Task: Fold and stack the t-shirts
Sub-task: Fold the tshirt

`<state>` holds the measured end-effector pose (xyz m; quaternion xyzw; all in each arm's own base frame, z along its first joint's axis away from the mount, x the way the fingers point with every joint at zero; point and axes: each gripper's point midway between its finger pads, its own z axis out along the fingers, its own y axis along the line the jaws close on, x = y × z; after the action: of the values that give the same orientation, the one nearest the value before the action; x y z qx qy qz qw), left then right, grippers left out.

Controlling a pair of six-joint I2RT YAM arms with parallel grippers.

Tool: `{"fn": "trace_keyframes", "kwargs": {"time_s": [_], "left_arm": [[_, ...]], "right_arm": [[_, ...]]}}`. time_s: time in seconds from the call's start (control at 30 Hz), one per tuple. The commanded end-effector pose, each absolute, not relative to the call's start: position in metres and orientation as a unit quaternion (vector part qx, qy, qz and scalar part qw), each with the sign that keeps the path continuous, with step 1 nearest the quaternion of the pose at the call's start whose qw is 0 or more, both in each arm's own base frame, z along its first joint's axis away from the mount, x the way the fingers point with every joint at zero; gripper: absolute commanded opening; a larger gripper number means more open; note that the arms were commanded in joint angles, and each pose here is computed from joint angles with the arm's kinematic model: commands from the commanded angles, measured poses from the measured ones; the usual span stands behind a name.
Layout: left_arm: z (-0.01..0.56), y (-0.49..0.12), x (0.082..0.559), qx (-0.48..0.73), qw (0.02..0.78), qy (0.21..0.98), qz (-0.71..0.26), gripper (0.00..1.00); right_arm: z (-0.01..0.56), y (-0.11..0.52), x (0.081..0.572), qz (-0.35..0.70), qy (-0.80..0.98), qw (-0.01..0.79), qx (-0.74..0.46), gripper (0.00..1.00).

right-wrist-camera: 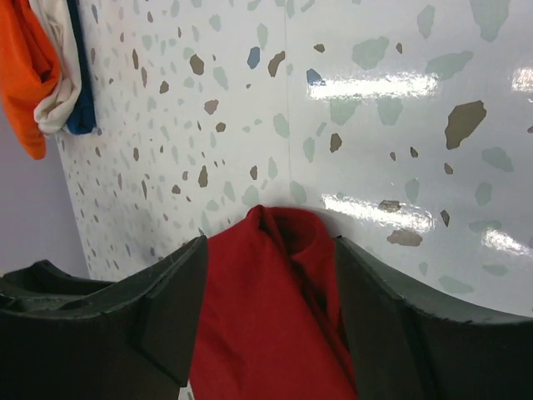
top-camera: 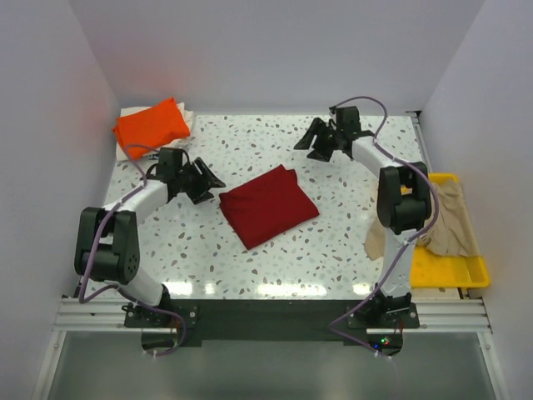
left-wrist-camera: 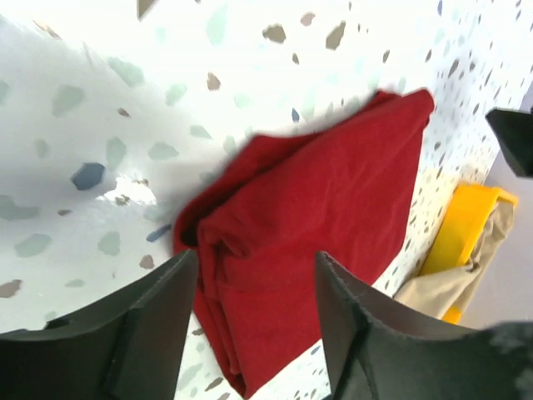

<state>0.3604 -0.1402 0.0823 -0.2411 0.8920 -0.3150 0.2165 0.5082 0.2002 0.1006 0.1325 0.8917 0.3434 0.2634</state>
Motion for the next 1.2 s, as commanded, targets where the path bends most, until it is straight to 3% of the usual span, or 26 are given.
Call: {"fn": "trace_keyframes", "kwargs": {"time_s": [0.0, 0.1, 0.2, 0.23, 0.3, 0.43, 0.6, 0.83, 1.17], "left_arm": [[0.113, -0.124, 0.385, -0.231, 0.281, 0.881, -0.303, 0.64], [0.122, -0.114, 0.385, -0.237, 0.3, 0.88, -0.283, 0.66], [0.134, -0.124, 0.383, -0.222, 0.318, 0.875, -0.289, 0.53], [0.137, -0.139, 0.38, -0.204, 0.316, 0.879, -0.293, 0.43], [0.133, -0.152, 0.379, -0.191, 0.314, 0.886, -0.281, 0.37], [0.114, -0.18, 0.373, -0.171, 0.291, 0.896, -0.289, 0.09], [0.079, -0.173, 0.382, -0.19, 0.276, 0.905, -0.262, 0.0], [0.023, -0.147, 0.398, -0.234, 0.23, 0.916, -0.232, 0.0], [0.031, -0.147, 0.415, -0.216, 0.234, 0.914, -0.253, 0.07]], "right_arm": [[0.148, 0.195, 0.516, 0.335, 0.881, 0.325, 0.082, 0.66], [0.165, 0.193, 0.497, 0.325, 0.879, 0.343, 0.067, 0.65], [0.164, 0.208, 0.473, 0.339, 0.878, 0.333, 0.048, 0.61], [0.156, 0.214, 0.463, 0.345, 0.881, 0.32, 0.041, 0.6], [0.154, 0.231, 0.451, 0.352, 0.881, 0.315, 0.024, 0.57], [0.128, 0.257, 0.431, 0.374, 0.885, 0.276, 0.011, 0.45], [0.104, 0.272, 0.421, 0.392, 0.886, 0.247, 0.006, 0.41], [0.064, 0.263, 0.419, 0.366, 0.904, 0.216, 0.039, 0.41], [0.03, 0.241, 0.371, 0.336, 0.917, 0.191, 0.101, 0.41]]}}
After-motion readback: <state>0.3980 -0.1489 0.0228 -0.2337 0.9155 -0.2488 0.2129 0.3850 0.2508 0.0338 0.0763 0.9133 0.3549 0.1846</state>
